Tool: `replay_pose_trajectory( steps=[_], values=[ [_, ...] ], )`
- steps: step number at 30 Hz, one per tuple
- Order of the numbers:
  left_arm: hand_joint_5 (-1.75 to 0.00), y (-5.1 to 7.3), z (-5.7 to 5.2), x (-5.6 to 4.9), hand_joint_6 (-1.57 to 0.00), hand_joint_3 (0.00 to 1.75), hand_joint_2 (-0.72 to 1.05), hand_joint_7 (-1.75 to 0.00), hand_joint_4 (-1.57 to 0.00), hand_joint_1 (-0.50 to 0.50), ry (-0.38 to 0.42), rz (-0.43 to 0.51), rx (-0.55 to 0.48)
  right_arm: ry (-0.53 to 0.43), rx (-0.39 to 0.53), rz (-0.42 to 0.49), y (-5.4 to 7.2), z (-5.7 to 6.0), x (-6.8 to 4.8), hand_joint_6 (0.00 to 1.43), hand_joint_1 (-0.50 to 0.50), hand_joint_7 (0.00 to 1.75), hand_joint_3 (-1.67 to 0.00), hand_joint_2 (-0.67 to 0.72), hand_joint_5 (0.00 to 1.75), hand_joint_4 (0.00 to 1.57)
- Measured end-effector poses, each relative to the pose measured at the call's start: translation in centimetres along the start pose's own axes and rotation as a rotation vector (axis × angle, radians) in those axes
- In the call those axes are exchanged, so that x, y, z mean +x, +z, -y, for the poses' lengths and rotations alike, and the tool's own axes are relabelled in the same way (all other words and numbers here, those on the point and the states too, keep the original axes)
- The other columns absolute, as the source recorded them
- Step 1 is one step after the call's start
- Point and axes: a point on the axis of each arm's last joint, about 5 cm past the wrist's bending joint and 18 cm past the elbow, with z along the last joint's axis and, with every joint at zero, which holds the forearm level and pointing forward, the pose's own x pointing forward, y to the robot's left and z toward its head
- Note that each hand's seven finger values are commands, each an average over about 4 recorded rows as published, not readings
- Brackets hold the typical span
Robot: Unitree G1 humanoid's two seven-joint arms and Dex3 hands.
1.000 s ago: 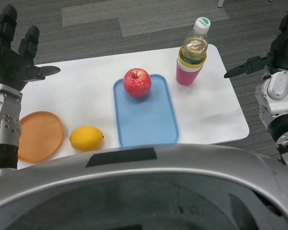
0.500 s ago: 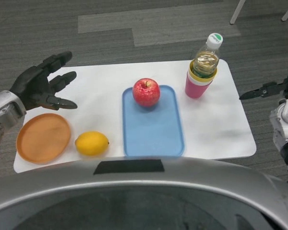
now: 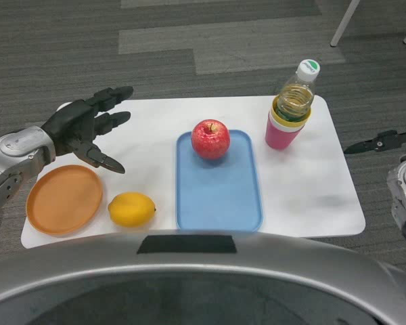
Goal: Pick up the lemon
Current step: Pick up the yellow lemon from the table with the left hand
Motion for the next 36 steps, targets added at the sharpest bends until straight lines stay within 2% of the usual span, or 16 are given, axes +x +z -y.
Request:
replay_pose_trajectory(
  steps=[3, 5, 10, 13, 19, 23, 29, 33, 36],
  values=[
    [-0.31, 0.0, 0.0, 0.0, 0.0, 0.09, -0.59, -0.21, 0.0, -0.5, 0.0, 0.0, 0.022, 0.0, 0.0, 0.0, 0.0, 0.0, 0.0, 0.0, -0.29, 0.0, 0.0, 0.52, 0.0, 0.0],
    [-0.31, 0.1, 0.0, 0.0, 0.0, 0.09, -0.64, -0.21, 0.0, -0.5, -0.001, 0.009, 0.032, 0.001, -0.001, -0.001, 0.0, 0.0, 0.0, 0.0, -0.29, 0.0, 0.0, 0.53, 0.0, 0.0],
    [-0.31, -0.1, 0.1, -0.2, 0.0, 0.04, -0.64, -0.21, 0.0, -0.5, -0.001, 0.028, 0.042, 0.01, -0.004, -0.005, -0.1, -0.1, -0.1, 0.0, -0.29, 0.0, 0.0, 0.53, 0.0, 0.0],
    [-0.31, -0.4, 0.1, -0.4, 0.0, 0.09, -0.64, -0.21, 0.0, -0.5, 0.003, 0.028, 0.051, 0.012, -0.006, -0.005, -0.1, 0.0, -0.1, 0.0, -0.29, 0.0, 0.0, 0.53, 0.0, 0.0],
    [-0.31, -1.5, 0.2, -1.0, 0.0, 0.04, -0.64, -0.21, 0.0, -0.5, 0.012, 0.011, 0.085, 0.013, -0.013, -0.008, -0.1, 0.1, -0.1, 0.0, -0.29, 0.0, 0.0, 0.53, 0.0, 0.0],
    [-0.23, -1.7, 0.4, -1.0, 0.0, 0.07, -0.64, -0.21, 0.0, -0.5, -0.029, -0.021, 0.165, 0.015, -0.021, -0.015, -0.2, 0.1, -0.2, 0.0, -0.29, 0.0, 0.0, 0.53, 0.0, 0.0],
    [-0.15, -1.8, 1.4, -0.3, 0.0, 0.09, -0.64, -0.21, 0.0, -0.5, -0.154, -0.067, 0.358, 0.014, -0.036, -0.029, -0.4, 0.3, -0.3, 0.0, -0.33, 0.0, 0.0, 0.53, 0.0, 0.0],
    [-0.1, -1.8, 2.1, 0.2, 0.0, 0.09, -0.64, -0.21, 0.0, -0.5, -0.209, -0.049, 0.465, 0.009, -0.043, -0.035, -0.5, 0.4, -0.4, 0.0, -0.33, 0.0, 0.0, 0.53, 0.0, 0.0],
    [-0.1, -1.8, 2.5, 0.5, 0.0, 0.04, -0.64, -0.21, 0.0, -0.5, -0.237, -0.026, 0.503, 0.006, -0.052, -0.044, -0.7, 0.6, -0.5, 0.0, -0.33, 0.0, 0.0, 0.53, 0.0, 0.0]
  ],
)
